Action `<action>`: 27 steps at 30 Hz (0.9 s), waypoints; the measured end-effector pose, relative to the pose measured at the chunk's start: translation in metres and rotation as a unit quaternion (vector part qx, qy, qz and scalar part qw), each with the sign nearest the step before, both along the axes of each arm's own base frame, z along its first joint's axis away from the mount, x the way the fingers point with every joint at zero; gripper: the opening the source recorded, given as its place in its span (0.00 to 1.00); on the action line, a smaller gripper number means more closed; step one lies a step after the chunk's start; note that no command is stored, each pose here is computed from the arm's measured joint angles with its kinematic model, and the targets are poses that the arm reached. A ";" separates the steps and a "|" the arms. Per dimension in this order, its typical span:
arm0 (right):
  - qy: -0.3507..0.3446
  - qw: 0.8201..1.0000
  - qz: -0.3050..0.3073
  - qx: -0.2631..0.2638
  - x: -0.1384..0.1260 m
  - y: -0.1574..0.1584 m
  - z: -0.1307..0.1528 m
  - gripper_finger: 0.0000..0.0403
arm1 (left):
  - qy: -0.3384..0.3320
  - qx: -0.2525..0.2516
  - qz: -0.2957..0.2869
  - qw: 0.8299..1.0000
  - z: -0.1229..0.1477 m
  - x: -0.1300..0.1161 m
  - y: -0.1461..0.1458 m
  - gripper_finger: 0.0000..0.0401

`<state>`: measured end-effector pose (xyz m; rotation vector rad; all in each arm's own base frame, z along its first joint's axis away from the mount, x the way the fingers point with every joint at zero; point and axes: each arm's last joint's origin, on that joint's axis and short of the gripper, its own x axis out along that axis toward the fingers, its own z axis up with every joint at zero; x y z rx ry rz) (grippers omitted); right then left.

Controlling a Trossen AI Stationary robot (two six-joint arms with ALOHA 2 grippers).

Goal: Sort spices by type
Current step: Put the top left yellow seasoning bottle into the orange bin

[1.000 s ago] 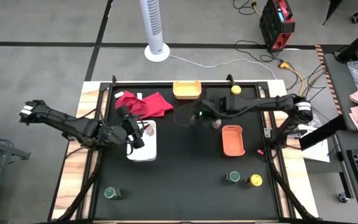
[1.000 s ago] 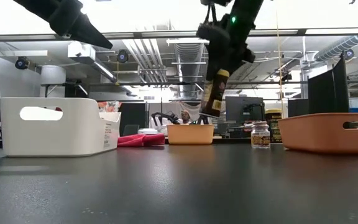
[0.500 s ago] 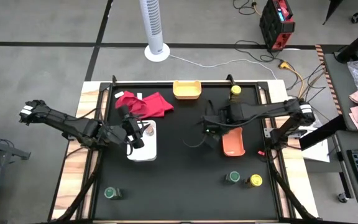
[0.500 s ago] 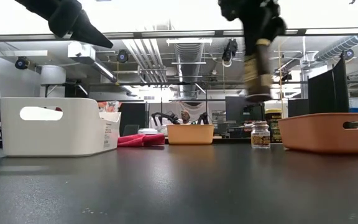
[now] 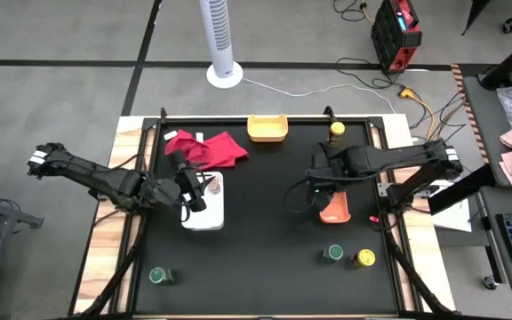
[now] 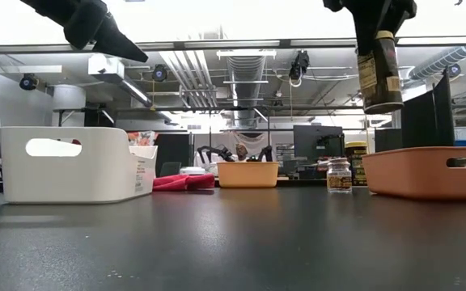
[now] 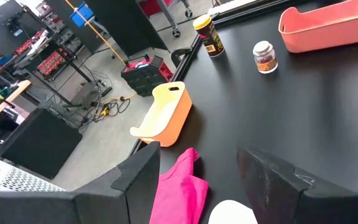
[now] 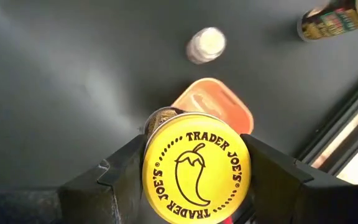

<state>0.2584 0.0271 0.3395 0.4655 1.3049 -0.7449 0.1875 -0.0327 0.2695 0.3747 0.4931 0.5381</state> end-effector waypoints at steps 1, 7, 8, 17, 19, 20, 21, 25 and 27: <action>-0.002 1.000 -0.002 -0.004 -0.004 -0.001 0.000 0.55 | 0.000 0.000 0.000 1.000 0.000 0.000 0.000 0.49; -0.019 0.999 -0.037 -0.019 -0.034 -0.006 -0.005 0.55 | 0.000 0.002 -0.001 1.000 0.000 0.000 0.000 0.49; -0.025 0.999 -0.043 -0.020 -0.039 -0.007 -0.007 0.55 | -0.001 0.003 -0.002 1.000 0.001 0.000 0.000 0.49; -0.070 0.993 -0.093 -0.013 -0.065 -0.014 -0.039 0.55 | -0.003 0.011 -0.007 1.000 0.002 0.001 0.000 0.49; -0.072 0.992 -0.099 -0.012 -0.064 -0.014 -0.047 0.55 | -0.003 0.011 -0.007 1.000 0.002 0.001 0.000 0.49; -0.072 0.992 -0.099 -0.011 -0.064 -0.014 -0.051 0.55 | -0.002 0.012 -0.007 1.000 0.002 0.001 0.000 0.49; -0.072 0.992 -0.099 -0.009 -0.063 -0.014 -0.055 0.55 | -0.001 0.013 -0.008 1.000 0.002 0.001 0.000 0.49; -0.066 0.993 -0.100 -0.009 -0.057 -0.015 -0.067 0.55 | 0.000 0.015 -0.009 1.000 0.002 0.001 0.000 0.49; -0.058 0.993 -0.102 -0.011 -0.054 -0.015 -0.070 0.55 | 0.000 0.015 -0.009 1.000 0.003 0.001 0.000 0.49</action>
